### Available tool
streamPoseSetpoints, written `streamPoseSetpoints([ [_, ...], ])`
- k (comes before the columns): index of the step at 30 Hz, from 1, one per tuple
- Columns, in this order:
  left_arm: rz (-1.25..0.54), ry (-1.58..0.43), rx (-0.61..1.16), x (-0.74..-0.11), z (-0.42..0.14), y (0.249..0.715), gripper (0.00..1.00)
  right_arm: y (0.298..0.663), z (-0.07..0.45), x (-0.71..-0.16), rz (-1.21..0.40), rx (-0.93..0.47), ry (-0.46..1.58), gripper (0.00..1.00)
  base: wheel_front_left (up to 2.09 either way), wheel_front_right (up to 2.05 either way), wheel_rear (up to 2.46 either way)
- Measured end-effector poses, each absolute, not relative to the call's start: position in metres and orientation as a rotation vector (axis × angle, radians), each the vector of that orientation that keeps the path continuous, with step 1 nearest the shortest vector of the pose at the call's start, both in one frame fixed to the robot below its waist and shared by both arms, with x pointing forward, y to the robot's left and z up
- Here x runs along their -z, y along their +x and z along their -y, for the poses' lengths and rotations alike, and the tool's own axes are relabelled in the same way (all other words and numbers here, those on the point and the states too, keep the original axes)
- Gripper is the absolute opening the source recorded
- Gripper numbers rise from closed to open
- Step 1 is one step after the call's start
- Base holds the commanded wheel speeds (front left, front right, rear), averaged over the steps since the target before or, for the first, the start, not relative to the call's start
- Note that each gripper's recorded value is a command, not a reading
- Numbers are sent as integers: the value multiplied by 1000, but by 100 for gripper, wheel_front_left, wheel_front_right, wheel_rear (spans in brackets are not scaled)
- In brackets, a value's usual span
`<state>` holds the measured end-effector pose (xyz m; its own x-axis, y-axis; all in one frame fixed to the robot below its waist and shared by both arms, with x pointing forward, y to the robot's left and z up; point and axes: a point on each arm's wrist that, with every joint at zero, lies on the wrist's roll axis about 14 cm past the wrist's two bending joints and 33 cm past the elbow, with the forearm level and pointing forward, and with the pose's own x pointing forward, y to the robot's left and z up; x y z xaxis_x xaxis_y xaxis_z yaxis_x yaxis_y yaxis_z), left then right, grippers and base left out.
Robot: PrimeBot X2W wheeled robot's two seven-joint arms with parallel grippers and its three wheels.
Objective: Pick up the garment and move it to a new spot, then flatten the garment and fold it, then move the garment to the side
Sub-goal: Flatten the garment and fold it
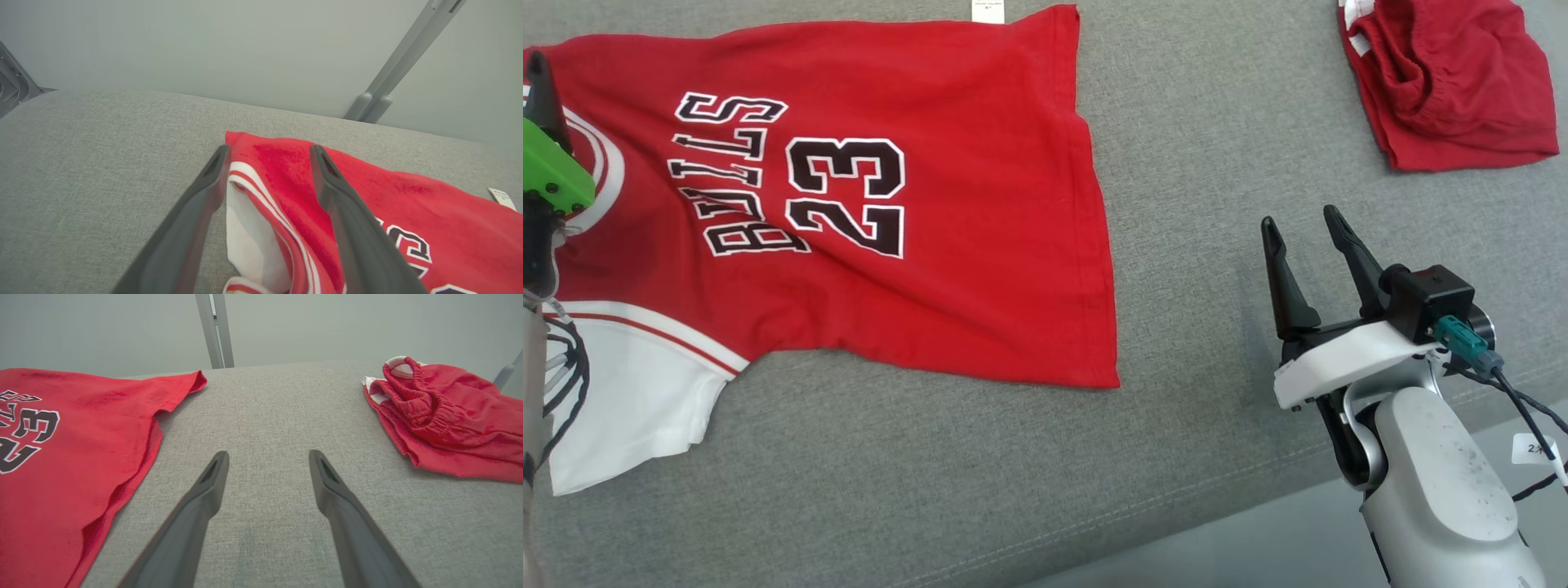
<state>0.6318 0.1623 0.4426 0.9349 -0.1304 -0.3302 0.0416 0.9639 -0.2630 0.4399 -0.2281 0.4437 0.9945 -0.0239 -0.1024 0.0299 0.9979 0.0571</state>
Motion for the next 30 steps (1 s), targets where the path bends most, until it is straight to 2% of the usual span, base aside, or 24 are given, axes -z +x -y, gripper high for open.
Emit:
streamPoseSetpoints([
  [5,-296,-186,105,-471,-183,625,100,442,216,-451,-79,-4,70,100,0,0,0],
  [12,-189,-164,146,-496,-192,588,100,436,206,-466,-41,-30,75,100,0,0,0],
  [19,-71,-196,156,-510,-194,531,100,430,195,-486,14,-50,76,100,0,0,0],
  [30,-11,-261,76,-505,-199,433,100,418,168,-524,124,-120,75,100,0,0,0],
])
